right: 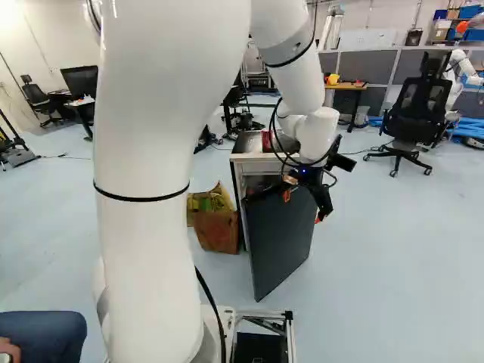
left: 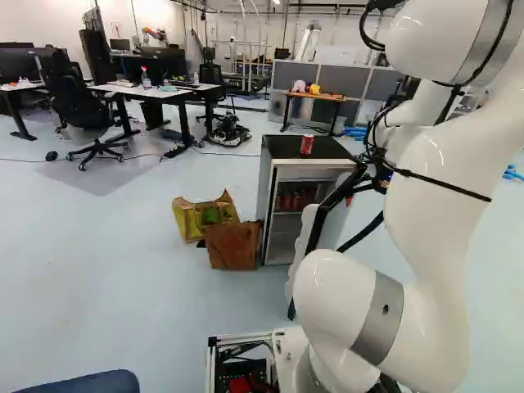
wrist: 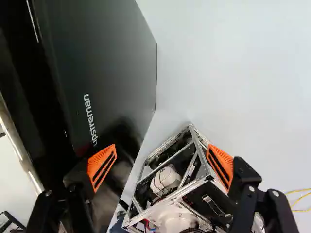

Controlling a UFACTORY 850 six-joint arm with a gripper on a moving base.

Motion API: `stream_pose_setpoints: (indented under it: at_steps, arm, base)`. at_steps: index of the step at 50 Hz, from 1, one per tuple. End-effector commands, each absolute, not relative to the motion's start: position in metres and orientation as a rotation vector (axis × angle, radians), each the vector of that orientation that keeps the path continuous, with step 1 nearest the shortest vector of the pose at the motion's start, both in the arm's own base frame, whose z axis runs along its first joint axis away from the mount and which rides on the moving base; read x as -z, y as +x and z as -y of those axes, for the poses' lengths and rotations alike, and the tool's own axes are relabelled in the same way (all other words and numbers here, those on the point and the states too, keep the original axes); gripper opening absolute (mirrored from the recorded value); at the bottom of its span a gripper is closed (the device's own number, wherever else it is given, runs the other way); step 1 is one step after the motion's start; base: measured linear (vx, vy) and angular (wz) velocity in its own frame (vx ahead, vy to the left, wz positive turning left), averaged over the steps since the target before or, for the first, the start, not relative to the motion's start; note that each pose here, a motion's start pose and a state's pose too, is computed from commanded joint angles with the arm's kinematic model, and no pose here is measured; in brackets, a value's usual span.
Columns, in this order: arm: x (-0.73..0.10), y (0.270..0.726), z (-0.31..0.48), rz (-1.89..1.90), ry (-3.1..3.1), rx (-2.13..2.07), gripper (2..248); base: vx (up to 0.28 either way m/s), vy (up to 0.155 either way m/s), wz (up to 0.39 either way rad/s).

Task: Grab a drink from the fridge

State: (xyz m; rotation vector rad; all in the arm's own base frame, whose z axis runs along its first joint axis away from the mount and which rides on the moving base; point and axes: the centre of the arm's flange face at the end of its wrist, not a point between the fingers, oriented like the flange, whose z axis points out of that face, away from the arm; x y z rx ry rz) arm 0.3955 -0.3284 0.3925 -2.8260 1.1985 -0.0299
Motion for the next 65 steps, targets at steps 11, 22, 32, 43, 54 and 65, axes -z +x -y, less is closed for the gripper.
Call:
stream_pose_setpoints:
  at_steps: [11,22,32,43,54,65]
  arm:
    - [-0.392,0.399,0.308,-1.150,-2.849,0.036,247]
    - [-0.392,0.403,0.287,-1.100,-2.876,0.062,247]
    - [-0.391,0.408,0.270,-1.054,-2.903,0.103,247]
    - [-0.391,0.413,0.250,-0.999,-2.931,0.154,247]
    - [-0.392,0.420,0.230,-0.942,-2.957,0.211,247]
    - [-0.392,0.426,0.211,-0.882,-2.981,0.275,247]
  base:
    - [0.000,0.000,0.000]
    - [0.000,0.000,0.000]
    - [0.000,0.000,0.000]
    - [0.000,0.000,0.000]
    - [0.000,0.000,0.000]
    - [0.000,0.000,0.000]
